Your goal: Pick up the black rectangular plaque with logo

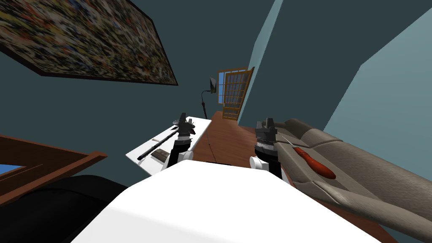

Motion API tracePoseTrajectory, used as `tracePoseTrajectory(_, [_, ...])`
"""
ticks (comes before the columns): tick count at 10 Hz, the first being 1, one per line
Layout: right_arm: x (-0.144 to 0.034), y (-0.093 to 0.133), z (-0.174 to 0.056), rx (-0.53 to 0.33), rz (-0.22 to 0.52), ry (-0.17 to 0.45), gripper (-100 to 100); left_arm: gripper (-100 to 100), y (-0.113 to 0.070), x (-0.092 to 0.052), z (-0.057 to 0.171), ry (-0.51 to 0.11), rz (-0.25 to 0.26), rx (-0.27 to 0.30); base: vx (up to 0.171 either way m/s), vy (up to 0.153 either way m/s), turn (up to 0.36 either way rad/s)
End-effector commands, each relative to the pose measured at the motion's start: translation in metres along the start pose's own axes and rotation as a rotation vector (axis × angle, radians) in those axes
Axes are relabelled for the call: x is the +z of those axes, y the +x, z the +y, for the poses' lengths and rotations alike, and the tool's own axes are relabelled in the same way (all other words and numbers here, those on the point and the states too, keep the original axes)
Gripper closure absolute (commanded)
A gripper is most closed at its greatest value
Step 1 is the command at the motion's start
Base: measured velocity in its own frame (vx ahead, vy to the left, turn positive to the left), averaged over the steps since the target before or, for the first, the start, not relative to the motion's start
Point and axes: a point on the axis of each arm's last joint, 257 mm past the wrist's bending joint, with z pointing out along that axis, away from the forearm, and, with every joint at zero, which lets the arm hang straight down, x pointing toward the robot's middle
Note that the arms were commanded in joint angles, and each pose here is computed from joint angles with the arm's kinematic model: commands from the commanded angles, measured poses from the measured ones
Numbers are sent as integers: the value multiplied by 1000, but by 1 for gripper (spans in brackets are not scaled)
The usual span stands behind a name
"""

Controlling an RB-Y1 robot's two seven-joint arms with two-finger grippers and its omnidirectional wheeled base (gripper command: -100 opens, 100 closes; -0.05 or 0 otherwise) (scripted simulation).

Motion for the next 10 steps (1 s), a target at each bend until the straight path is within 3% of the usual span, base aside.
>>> tracePoseTrajectory(1, [0,0,0,0,0,0,0,-100,1,-1,4,-14,29,26,-1,-16,-15])
tracePoseTrajectory(5, [0,0,0,0,0,0,0,-100,-7,-4,26,-106,92,123,4,-47,-24])
tracePoseTrajectory(10, [0,0,0,0,0,0,0,-100,-25,-10,54,-227,115,199,17,-45,-19])
